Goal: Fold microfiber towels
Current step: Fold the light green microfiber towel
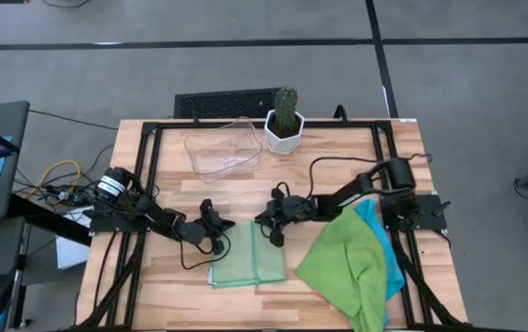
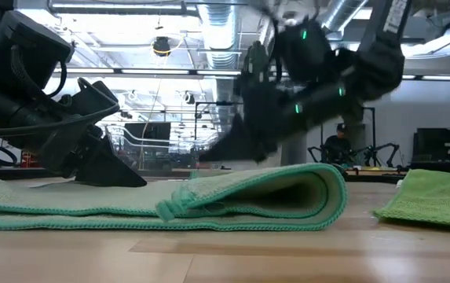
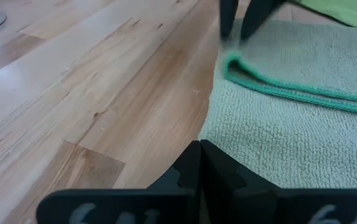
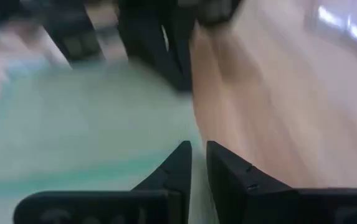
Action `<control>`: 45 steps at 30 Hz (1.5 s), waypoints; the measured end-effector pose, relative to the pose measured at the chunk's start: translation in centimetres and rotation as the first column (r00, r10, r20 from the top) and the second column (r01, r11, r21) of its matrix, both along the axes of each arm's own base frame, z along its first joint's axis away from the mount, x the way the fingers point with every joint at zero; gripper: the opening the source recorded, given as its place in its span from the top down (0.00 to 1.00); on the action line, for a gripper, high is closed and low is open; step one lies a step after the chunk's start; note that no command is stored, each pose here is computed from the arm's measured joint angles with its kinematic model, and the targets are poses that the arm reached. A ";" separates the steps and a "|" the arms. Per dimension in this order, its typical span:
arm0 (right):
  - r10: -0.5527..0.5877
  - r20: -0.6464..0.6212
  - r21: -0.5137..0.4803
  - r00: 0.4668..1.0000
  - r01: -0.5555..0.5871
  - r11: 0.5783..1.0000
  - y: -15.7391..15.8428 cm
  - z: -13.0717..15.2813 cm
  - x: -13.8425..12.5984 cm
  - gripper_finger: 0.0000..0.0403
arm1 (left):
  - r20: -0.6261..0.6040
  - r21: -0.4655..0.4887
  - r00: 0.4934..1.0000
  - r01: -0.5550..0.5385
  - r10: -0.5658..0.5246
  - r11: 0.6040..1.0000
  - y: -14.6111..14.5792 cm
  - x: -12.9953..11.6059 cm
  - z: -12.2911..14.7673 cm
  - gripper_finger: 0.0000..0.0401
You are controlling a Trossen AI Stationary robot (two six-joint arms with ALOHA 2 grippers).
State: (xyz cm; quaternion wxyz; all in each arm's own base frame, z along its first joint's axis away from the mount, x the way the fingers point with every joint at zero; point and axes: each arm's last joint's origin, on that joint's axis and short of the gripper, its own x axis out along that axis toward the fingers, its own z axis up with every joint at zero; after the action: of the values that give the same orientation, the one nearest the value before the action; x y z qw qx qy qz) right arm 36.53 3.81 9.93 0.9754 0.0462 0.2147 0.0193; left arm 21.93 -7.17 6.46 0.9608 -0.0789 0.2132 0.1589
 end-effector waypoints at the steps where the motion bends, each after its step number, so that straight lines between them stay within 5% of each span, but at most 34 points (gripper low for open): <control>1: 0.004 0.017 0.000 1.000 -0.004 1.000 0.1 0.7 0.0 0.82 | 0.000 0.000 1.000 -0.001 0.001 1.000 0.0 0.0 0.0 1.00; 9: 0.114 0.057 0.031 0.992 -0.116 0.993 5.4 2.7 -1.3 0.82 | 0.001 0.000 1.000 -0.001 0.001 1.000 0.0 0.0 0.0 1.00; 17: 0.006 0.116 -0.028 0.993 -0.002 1.000 12.0 -0.2 -4.0 0.82 | 0.005 -0.002 1.000 -0.001 0.001 1.000 0.0 0.0 0.0 1.00; 27: -0.031 0.208 0.103 0.978 0.009 0.995 12.6 -5.3 -3.5 0.82 | 0.013 -0.016 1.000 -0.007 0.007 1.000 0.0 0.1 0.1 1.00; 33: 0.006 0.227 0.159 0.974 -0.043 0.986 11.8 -5.6 -2.7 0.82 | 0.016 -0.025 1.000 -0.011 0.011 1.000 -0.1 0.1 0.1 1.00; 38: 0.037 0.190 0.115 0.981 -0.059 0.992 11.8 -4.2 -2.8 0.82 | 0.017 -0.027 1.000 -0.012 0.012 1.000 -0.1 0.2 0.1 1.00; 45: 0.080 0.235 0.021 0.969 -0.087 0.996 13.0 1.6 -3.3 0.82 | 0.019 -0.034 1.000 -0.014 0.015 0.999 -0.1 0.2 0.1 1.00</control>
State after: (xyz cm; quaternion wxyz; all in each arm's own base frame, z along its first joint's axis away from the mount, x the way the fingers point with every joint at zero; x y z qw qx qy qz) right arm 33.18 16.79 11.56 0.9914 0.0498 0.0995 0.0689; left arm 22.18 -7.27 6.61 0.9602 -0.0984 0.2058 0.1614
